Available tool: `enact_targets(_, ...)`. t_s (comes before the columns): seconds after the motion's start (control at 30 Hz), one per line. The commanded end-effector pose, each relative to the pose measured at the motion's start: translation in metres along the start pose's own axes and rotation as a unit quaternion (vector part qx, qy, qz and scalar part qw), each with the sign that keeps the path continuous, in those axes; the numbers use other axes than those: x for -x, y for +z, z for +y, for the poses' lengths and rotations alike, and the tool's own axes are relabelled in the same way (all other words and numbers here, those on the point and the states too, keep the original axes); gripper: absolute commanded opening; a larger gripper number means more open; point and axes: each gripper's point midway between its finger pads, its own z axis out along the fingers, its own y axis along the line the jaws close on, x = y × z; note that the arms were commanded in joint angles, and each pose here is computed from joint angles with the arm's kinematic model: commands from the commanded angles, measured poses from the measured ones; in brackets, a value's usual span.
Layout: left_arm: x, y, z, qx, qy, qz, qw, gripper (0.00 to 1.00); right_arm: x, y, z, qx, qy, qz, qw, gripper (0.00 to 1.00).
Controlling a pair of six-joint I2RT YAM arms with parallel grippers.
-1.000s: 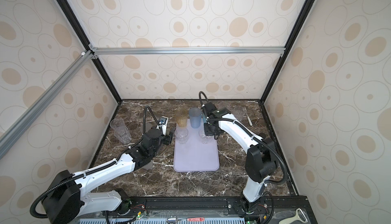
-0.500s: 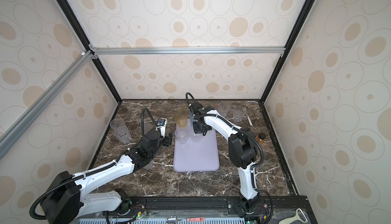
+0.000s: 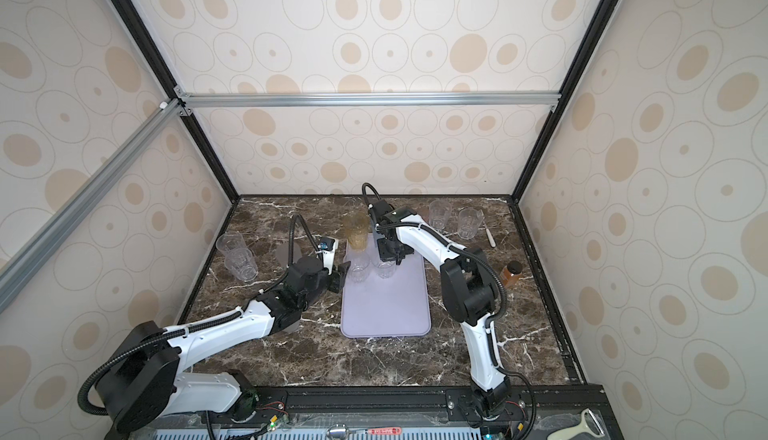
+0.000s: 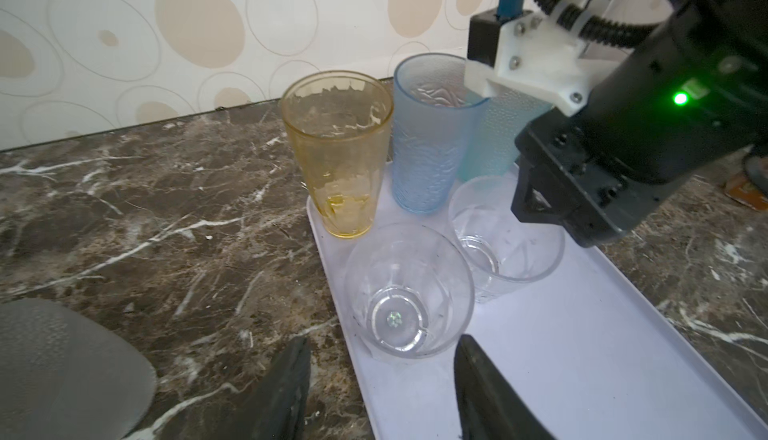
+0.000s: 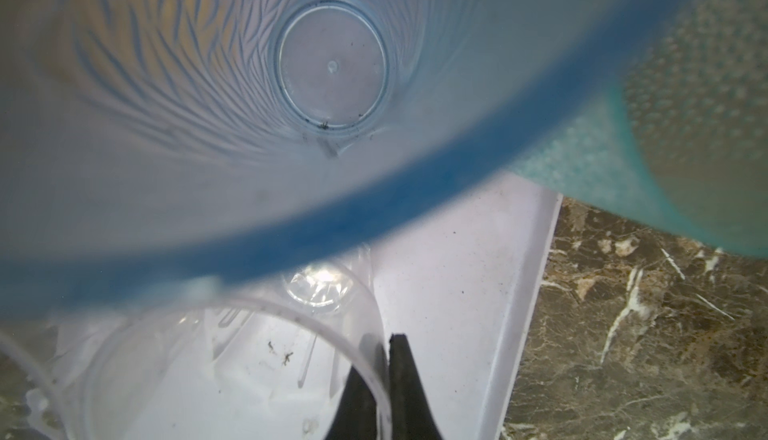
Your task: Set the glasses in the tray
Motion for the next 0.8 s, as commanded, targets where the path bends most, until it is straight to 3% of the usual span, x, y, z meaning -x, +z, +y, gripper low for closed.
enact_targets(0.0, -0.004, 0.003, -0.010, -0.034, -0.037, 0.005, 0.999, 0.51, 0.001, 0.000, -0.003, -0.009, -0.004, 0.004, 1.000, 0.09)
enact_targets(0.47, -0.011, -0.011, -0.019, -0.051, -0.043, 0.017, 0.998, 0.45, 0.000, -0.010, -0.002, 0.005, 0.003, -0.004, 1.000, 0.21)
enact_targets(0.77, -0.046, -0.007, -0.053, -0.088, -0.009, 0.065, 0.994, 0.45, -0.004, -0.017, 0.001, 0.021, 0.011, -0.006, 1.000, 0.21)
